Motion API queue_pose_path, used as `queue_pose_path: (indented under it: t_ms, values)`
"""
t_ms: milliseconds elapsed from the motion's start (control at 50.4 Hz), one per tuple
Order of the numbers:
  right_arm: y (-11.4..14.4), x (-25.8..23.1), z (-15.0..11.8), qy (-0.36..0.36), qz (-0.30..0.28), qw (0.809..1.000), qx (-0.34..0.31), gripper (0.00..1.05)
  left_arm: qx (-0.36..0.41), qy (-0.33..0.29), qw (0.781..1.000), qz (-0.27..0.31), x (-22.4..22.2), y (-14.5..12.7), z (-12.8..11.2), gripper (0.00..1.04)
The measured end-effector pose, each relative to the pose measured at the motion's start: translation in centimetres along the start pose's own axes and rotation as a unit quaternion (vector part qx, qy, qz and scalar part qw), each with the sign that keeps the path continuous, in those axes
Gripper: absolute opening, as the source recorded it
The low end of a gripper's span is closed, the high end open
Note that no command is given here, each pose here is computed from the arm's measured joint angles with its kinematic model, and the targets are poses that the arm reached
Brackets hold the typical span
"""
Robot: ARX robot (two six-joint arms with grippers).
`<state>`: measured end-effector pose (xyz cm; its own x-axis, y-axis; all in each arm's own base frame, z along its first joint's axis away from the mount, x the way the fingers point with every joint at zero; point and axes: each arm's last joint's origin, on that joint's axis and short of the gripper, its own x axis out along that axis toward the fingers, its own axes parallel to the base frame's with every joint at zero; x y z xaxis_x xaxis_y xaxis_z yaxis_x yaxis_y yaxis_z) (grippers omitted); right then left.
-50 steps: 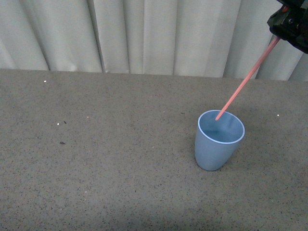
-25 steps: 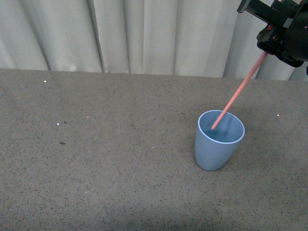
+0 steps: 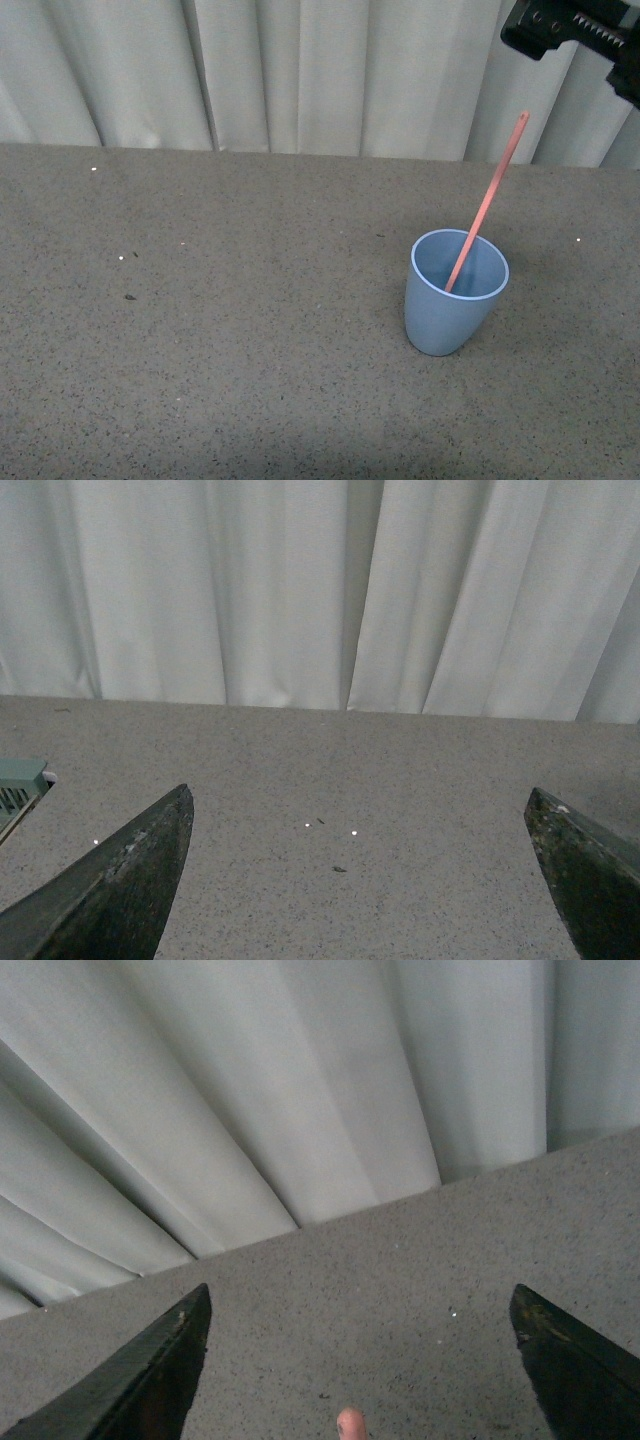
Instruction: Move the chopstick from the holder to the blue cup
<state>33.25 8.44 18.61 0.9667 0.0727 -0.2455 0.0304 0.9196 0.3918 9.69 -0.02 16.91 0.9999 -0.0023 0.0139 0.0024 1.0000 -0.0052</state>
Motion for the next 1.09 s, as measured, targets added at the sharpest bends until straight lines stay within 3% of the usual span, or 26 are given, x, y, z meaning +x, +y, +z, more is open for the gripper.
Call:
queue_pose_path:
  t_ms: [40,159,258,377,595,694,853,1091]
  values:
    - [-0.2,-0.8,0.4,-0.008,-0.001,1.0,-0.005,0.97,0.0,0.0,1.0,0.0,0.0,0.0,0.0,0.98]
    - [-1.4,-3.0,0.8,-0.063,0.0,0.997,-0.044,0.87,0.0,0.0,1.0,0.0,0.0,0.0,0.0,0.98]
    - [-3.6,-6.4,0.8,-0.116,0.006,0.986,-0.123,0.71,0.0,0.0,1.0,0.0,0.0,0.0,0.0,0.98]
    - [-6.3,-10.9,-0.2,-0.121,-0.006,0.978,-0.17,0.53,0.0,0.0,1.0,0.0,0.0,0.0,0.0,0.98]
    - [-9.6,-17.8,-4.5,-0.084,-0.022,0.978,-0.192,0.17,0.0,0.0,1.0,0.0,0.0,0.0,0.0,0.98]
    - [-9.4,-19.9,-4.4,-0.091,-0.017,0.976,-0.196,0.01,0.0,0.0,1.0,0.0,0.0,0.0,0.0,0.98]
    - [-9.3,-22.6,-4.7,-0.123,-0.01,0.972,-0.199,0.01,0.0,0.0,1.0,0.001,0.0,0.0,0.0,0.98]
    - [-9.3,-22.8,-4.6,-0.129,-0.008,0.971,-0.199,0.01,0.0,0.0,1.0,0.0,0.0,0.0,0.0,0.98]
